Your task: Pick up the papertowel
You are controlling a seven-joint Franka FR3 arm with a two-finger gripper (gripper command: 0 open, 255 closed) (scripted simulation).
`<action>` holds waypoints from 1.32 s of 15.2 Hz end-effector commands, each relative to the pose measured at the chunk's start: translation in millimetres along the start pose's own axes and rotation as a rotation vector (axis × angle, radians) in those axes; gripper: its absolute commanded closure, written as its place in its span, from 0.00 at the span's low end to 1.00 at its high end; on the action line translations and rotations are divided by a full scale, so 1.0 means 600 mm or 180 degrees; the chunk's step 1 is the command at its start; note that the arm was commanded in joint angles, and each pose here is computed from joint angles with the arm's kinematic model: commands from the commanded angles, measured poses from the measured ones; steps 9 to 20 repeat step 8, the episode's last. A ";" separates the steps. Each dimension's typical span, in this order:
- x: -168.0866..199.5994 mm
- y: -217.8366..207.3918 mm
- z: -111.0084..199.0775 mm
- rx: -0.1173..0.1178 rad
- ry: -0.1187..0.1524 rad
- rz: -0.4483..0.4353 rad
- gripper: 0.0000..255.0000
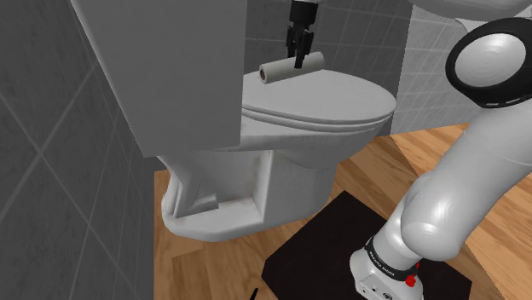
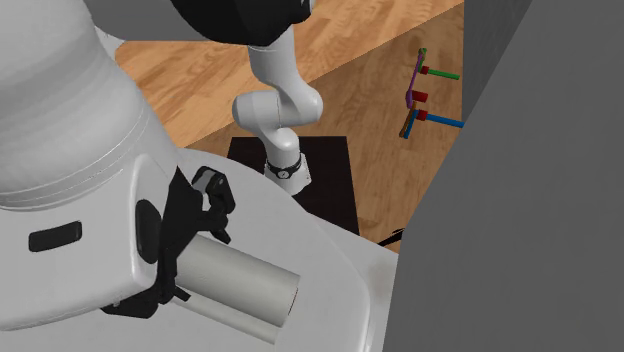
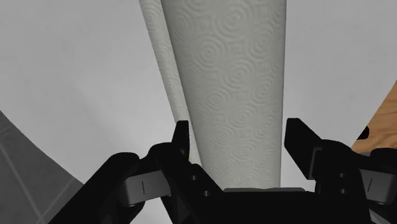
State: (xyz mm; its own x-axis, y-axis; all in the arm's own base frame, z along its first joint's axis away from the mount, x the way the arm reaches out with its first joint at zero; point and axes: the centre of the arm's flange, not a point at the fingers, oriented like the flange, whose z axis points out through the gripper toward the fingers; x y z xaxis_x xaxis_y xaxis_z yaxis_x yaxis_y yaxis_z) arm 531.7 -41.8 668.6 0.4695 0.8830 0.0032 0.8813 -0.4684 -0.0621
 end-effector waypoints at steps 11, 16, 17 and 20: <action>-0.001 -0.005 -0.064 0.0001 -0.0001 0.0000 1.00; -0.001 -0.005 -0.064 0.0001 -0.0001 0.0000 1.00; -0.001 -0.005 -0.064 0.0001 -0.0001 0.0000 1.00; -0.001 -0.005 -0.064 0.0001 -0.0001 0.0000 1.00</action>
